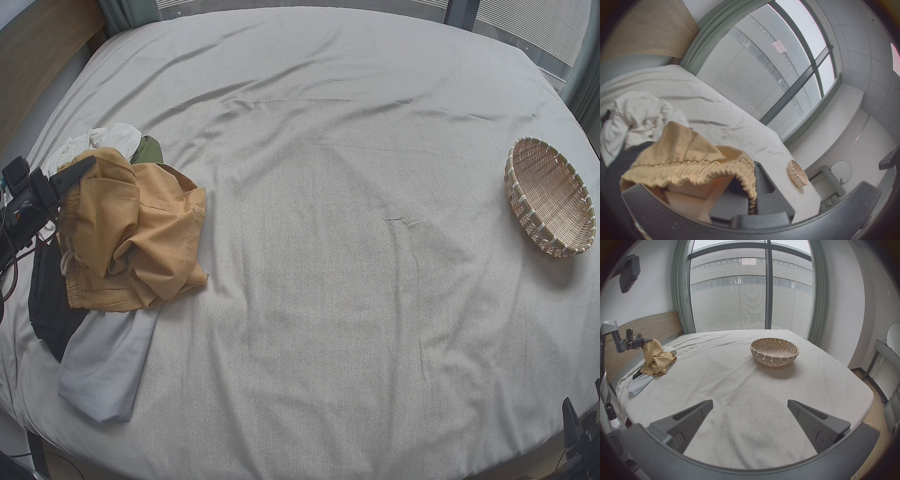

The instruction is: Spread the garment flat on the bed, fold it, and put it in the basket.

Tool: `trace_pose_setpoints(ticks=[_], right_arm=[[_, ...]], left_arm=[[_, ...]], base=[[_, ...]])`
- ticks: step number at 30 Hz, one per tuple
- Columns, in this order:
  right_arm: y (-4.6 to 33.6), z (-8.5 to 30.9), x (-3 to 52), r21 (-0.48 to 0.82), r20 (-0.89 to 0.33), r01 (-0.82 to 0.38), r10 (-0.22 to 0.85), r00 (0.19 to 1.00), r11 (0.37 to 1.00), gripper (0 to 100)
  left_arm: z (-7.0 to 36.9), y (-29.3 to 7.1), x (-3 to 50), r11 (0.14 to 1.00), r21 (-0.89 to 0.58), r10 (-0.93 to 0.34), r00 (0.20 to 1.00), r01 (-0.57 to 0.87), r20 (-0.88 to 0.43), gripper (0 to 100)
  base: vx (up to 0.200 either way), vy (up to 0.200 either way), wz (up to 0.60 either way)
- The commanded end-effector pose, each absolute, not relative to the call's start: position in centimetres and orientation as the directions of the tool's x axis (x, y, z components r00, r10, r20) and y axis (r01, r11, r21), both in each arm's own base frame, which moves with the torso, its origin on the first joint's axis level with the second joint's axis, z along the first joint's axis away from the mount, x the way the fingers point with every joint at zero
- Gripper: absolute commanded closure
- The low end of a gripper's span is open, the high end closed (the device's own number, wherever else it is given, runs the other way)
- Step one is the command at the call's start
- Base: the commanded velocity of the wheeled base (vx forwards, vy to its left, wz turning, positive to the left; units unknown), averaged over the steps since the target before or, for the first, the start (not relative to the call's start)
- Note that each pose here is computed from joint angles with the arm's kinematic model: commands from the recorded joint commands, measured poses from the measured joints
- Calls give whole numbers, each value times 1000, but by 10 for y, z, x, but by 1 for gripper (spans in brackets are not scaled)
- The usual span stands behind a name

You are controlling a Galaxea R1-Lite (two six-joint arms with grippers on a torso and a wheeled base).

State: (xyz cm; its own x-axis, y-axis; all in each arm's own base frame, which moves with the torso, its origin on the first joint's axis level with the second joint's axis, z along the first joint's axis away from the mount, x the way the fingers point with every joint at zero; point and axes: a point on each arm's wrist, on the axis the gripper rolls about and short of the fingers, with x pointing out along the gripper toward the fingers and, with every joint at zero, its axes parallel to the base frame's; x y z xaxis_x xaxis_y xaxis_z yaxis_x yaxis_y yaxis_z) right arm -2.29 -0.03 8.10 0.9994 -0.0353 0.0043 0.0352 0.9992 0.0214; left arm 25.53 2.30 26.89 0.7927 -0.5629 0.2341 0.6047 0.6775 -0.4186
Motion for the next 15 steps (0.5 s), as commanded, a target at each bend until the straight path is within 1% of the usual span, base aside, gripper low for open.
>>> trace_pose_setpoints(ticks=[1, 4, 8, 11, 15], right_arm=[[0, 76, -22, 18, -11, 35, -35, 999, 999, 0], [0, 76, -22, 18, -11, 35, -35, 999, 999, 0], [0, 76, -22, 17, -11, 37, -37, 999, 999, 0], [0, 76, -22, 17, -12, 35, -35, 999, 999, 0], [0, 76, -22, 17, -11, 35, -35, 999, 999, 0]], left_arm=[[307, -22, 241, 598, -402, -599, 720, 693, 350, 100], [320, -49, 239, 552, -424, -619, 694, 718, 368, 100], [328, -74, 233, 501, -449, -652, 664, 740, 367, 100], [331, -88, 230, 489, -478, -659, 668, 729, 346, 100], [332, -113, 225, 473, -467, -693, 643, 747, 326, 100]], base=[[0, 0, 0], [0, 0, 0], [0, 0, 0], [0, 0, 0], [0, 0, 0]])
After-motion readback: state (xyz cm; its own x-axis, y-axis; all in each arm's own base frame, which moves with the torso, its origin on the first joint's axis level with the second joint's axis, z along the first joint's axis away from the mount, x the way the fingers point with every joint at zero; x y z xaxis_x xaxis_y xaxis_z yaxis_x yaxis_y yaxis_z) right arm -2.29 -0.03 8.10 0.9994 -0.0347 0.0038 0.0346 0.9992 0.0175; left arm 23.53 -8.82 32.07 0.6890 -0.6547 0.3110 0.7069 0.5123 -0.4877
